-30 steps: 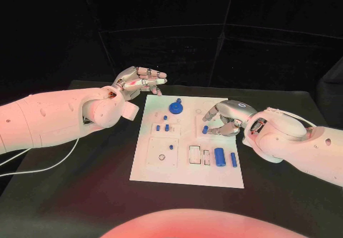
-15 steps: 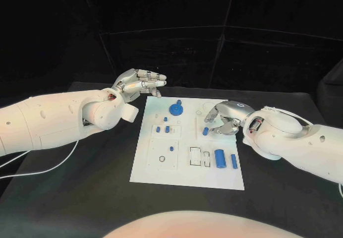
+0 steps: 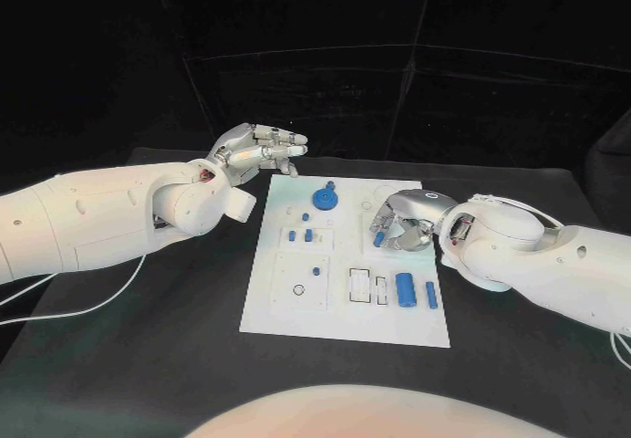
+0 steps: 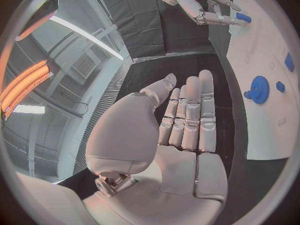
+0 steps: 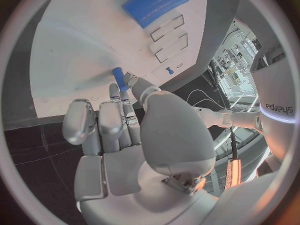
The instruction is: Assemble the parts on the task board
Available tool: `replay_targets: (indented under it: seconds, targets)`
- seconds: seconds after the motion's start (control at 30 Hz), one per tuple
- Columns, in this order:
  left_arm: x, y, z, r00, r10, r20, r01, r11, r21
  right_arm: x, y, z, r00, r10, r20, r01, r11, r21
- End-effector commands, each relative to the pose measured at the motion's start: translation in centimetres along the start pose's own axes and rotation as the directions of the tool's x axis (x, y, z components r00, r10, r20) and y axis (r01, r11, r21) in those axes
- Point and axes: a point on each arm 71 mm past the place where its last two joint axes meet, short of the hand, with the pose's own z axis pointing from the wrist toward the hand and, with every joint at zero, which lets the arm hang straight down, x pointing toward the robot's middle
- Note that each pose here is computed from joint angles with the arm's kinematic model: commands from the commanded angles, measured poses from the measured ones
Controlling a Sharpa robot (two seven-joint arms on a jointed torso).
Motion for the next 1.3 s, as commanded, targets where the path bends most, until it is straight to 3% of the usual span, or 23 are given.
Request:
replay_targets:
  seconds: [0.03,0.4,0.73,1.07,1.3]
  targets:
    - [0.13,-0.14,0.08,1.000,-0.009,-0.011,0.009,1.000,0.007,0.2,0.2,0.1,0.999,-0.012,-0.037,0.012,1.000,-0.015]
    - [0.11,-0.13,0.08,1.000,-0.008,-0.010,0.008,1.000,0.006,0.2,0.1,0.4,1.000,-0.023,-0.020,0.022,1.000,-0.003]
    - [0.10,-0.13,0.05,1.000,-0.009,-0.010,0.009,1.000,0.005,-0.3,0.3,0.6,0.998,-0.036,0.060,0.035,0.999,0.014]
    - [-0.05,-0.12,-0.03,1.000,-0.008,-0.008,0.008,1.000,0.003,-0.7,0.6,-0.8,0.994,0.017,0.113,-0.016,1.000,-0.010]
    - [-0.19,-0.11,0.00,1.000,-0.007,-0.005,0.007,1.000,0.002,-1.4,1.1,-2.2,0.981,0.125,0.152,-0.120,0.992,-0.042]
